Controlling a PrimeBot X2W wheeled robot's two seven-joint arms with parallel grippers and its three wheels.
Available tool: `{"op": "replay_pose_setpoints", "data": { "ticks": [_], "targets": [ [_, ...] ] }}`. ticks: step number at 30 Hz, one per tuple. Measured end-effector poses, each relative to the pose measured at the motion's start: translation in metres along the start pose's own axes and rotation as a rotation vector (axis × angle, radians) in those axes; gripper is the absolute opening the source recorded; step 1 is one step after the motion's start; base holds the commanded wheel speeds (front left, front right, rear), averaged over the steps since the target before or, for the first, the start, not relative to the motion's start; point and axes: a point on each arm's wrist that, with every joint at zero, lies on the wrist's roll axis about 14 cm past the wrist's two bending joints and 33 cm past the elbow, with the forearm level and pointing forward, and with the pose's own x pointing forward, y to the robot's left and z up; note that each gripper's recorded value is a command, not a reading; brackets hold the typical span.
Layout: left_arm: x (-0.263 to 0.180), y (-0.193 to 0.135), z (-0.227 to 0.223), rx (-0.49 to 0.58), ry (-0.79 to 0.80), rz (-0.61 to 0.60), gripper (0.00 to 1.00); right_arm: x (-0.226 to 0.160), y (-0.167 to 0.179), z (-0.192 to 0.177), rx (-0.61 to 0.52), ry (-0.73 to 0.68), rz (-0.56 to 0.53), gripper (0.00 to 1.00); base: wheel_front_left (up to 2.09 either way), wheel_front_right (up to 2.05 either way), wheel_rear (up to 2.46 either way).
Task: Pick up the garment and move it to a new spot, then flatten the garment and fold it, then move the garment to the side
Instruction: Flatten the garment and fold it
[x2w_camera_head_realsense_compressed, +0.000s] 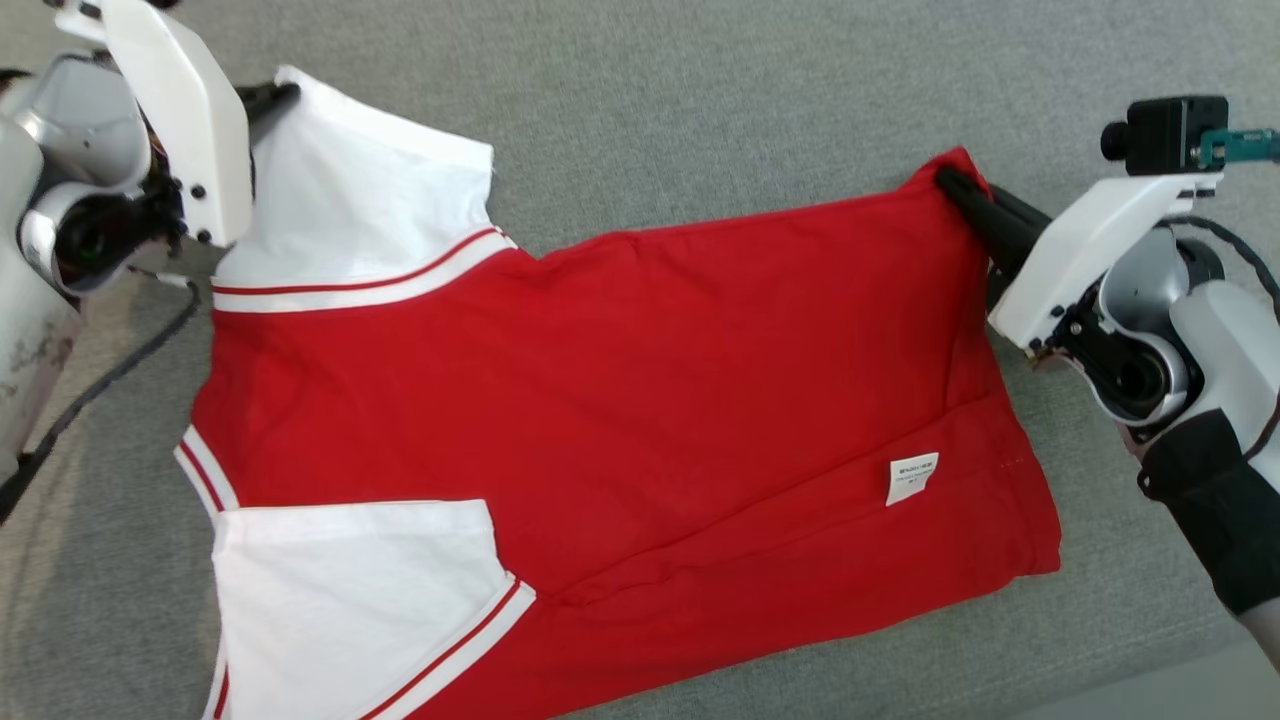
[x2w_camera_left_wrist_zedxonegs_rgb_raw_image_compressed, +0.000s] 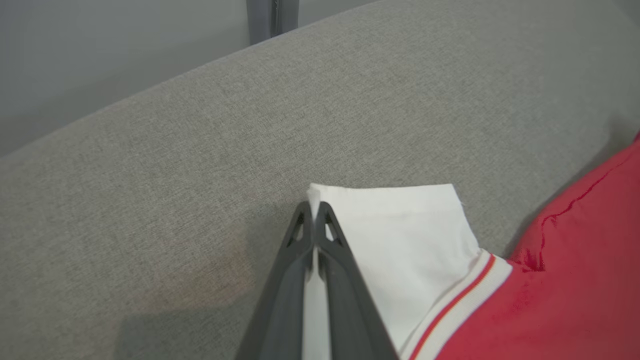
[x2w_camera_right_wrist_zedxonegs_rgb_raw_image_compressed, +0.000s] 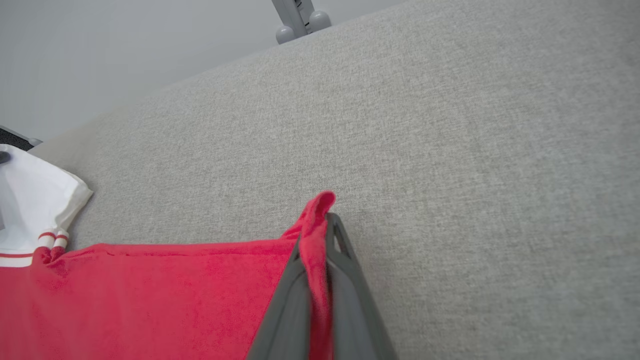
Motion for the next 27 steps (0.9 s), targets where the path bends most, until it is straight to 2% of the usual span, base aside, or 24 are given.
{"op": "replay_pose_setpoints", "data": {
  "ticks": [9, 15, 21, 27],
  "targets": [
    [-0.06, -0.03, 0.0, -0.019, -0.031, -0.05, 0.0, -0.037, 0.012, 0.009, 0.073, -0.059, 0.039, 0.0, 0.0, 0.0, 0.0],
    [-0.105, -0.051, -0.024, -0.055, 0.059, -0.105, 0.0, -0.06, 0.021, 0.007, 0.103, -0.043, 0.072, 0.0, 0.0, 0.0, 0.0],
    [-0.141, -0.065, -0.053, -0.085, 0.152, -0.134, 0.0, -0.075, 0.04, -0.003, 0.181, 0.061, 0.149, 0.0, 0.0, 0.0, 0.0],
    [-0.161, -0.072, -0.074, -0.11, 0.226, -0.134, 0.0, -0.087, 0.042, -0.026, 0.191, 0.284, 0.176, 0.0, 0.0, 0.0, 0.0]
  ]
}}
